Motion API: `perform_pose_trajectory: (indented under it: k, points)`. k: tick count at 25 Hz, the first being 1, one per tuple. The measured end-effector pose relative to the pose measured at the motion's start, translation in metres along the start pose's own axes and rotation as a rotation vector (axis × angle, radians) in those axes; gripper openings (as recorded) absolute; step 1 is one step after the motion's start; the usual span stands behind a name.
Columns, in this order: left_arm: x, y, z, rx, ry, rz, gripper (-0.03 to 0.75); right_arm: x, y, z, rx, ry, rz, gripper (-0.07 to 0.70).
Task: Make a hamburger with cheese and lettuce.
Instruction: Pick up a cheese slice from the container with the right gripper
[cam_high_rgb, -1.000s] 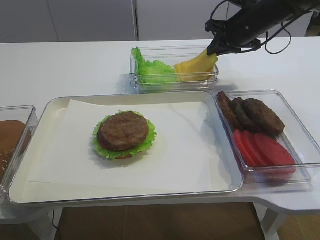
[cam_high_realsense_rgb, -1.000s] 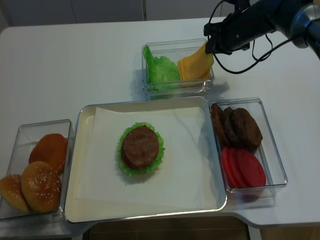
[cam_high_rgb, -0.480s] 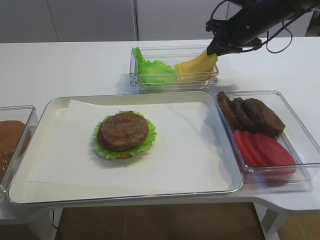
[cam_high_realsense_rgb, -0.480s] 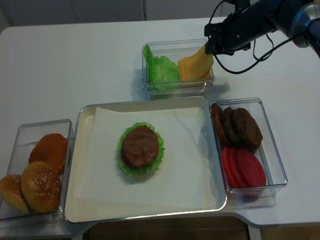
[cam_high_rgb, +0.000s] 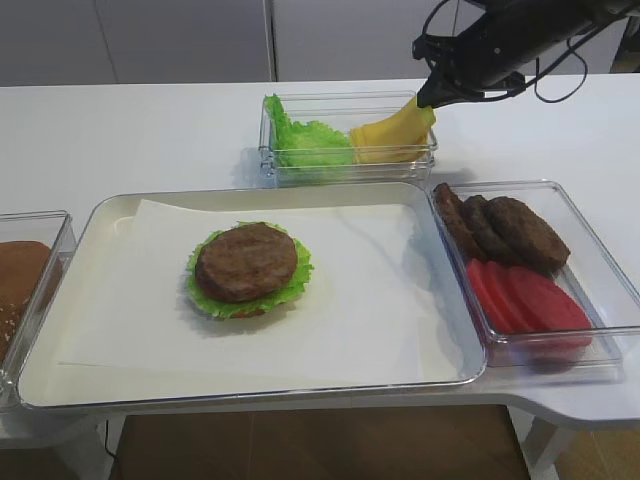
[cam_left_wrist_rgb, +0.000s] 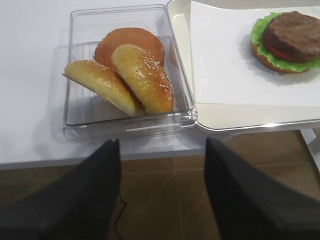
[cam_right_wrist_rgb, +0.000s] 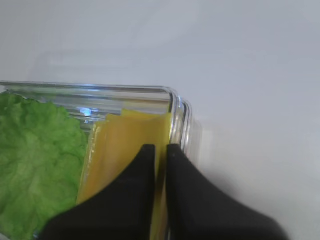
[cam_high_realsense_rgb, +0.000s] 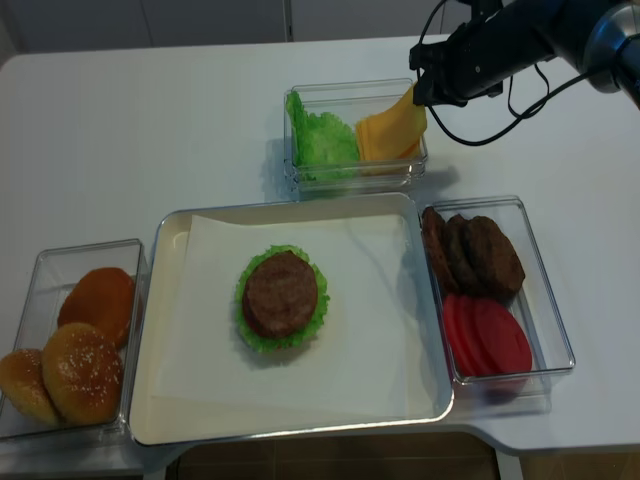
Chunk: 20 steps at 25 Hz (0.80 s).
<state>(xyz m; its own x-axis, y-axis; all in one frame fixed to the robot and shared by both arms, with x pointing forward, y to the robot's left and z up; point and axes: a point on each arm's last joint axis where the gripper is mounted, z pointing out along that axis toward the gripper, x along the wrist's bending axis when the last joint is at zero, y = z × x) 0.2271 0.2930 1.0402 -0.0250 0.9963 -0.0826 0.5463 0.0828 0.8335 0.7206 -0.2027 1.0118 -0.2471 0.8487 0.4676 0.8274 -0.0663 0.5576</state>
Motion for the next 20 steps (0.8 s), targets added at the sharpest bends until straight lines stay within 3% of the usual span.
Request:
perform_pose_trajectory:
  k: [8, 20]
  points:
    - [0.0, 0.0, 0.0, 0.0, 0.0, 0.0, 0.403, 0.0, 0.0, 0.0, 0.004, 0.001, 0.0, 0.006]
    - [0.0, 0.0, 0.0, 0.0, 0.0, 0.0, 0.403, 0.01, 0.006, -0.017, -0.026, 0.007, -0.022, 0.003]
